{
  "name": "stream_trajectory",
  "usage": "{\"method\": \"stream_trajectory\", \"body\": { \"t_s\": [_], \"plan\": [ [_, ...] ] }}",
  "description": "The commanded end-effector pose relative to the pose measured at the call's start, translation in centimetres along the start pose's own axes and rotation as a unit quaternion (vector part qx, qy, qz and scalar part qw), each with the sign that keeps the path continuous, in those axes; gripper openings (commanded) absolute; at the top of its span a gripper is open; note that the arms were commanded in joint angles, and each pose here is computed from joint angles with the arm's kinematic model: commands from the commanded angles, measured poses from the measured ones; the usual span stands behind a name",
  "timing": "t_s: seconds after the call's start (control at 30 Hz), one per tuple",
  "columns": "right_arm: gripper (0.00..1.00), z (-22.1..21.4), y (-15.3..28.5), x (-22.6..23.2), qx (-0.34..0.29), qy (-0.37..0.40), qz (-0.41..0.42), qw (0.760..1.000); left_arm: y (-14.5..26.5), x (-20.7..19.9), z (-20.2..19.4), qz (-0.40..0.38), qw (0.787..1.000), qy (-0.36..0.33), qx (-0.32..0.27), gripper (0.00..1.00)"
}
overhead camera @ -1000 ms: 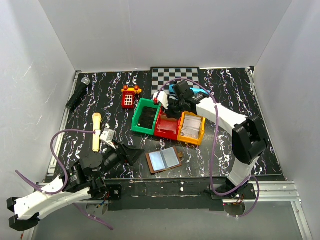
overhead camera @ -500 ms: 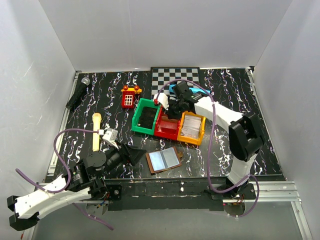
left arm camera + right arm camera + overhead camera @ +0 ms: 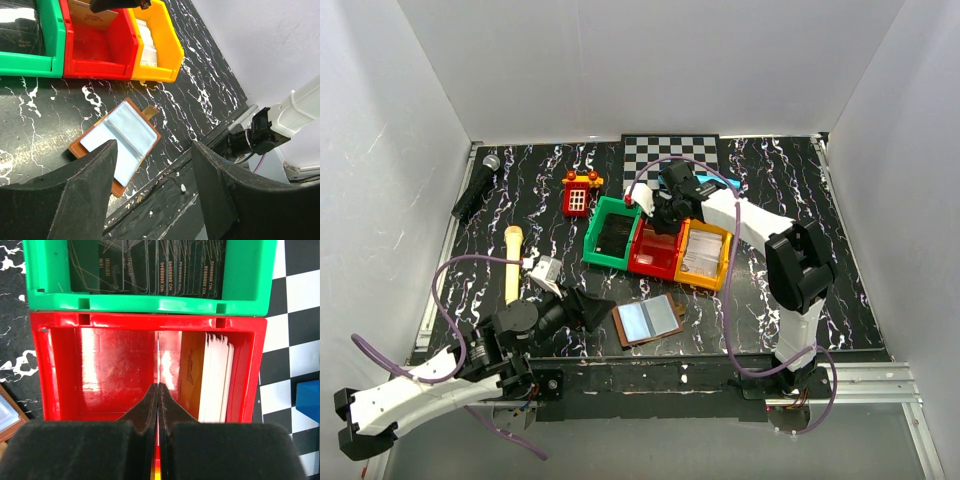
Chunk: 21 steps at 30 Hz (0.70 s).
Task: Take the credit cards out of the card holder
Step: Place the credit card in the storage box.
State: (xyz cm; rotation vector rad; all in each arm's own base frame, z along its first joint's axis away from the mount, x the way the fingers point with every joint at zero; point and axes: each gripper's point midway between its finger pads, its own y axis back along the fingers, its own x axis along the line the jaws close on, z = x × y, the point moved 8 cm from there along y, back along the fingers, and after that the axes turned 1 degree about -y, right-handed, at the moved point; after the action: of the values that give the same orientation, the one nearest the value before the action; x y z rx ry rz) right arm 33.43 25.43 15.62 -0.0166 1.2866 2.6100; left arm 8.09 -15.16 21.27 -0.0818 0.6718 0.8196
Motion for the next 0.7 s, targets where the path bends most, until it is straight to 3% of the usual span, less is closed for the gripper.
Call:
{"method": "stream_trajectory", "body": {
  "t_s": [0.0, 0.67],
  "plan": [
    [0.01, 1.1, 0.0, -1.4, -0.004, 0.015, -0.018, 1.0, -0.2, -0.2, 0.3, -0.005, 1.0, -0.013, -0.004, 0.6],
    [0.01, 0.6, -1.5, -1.7, 0.003, 0.009, -0.012, 1.0, -0.7, 0.0, -0.1, -0.001, 1.0, -0.026, 0.002, 0.6]
  ]
}}
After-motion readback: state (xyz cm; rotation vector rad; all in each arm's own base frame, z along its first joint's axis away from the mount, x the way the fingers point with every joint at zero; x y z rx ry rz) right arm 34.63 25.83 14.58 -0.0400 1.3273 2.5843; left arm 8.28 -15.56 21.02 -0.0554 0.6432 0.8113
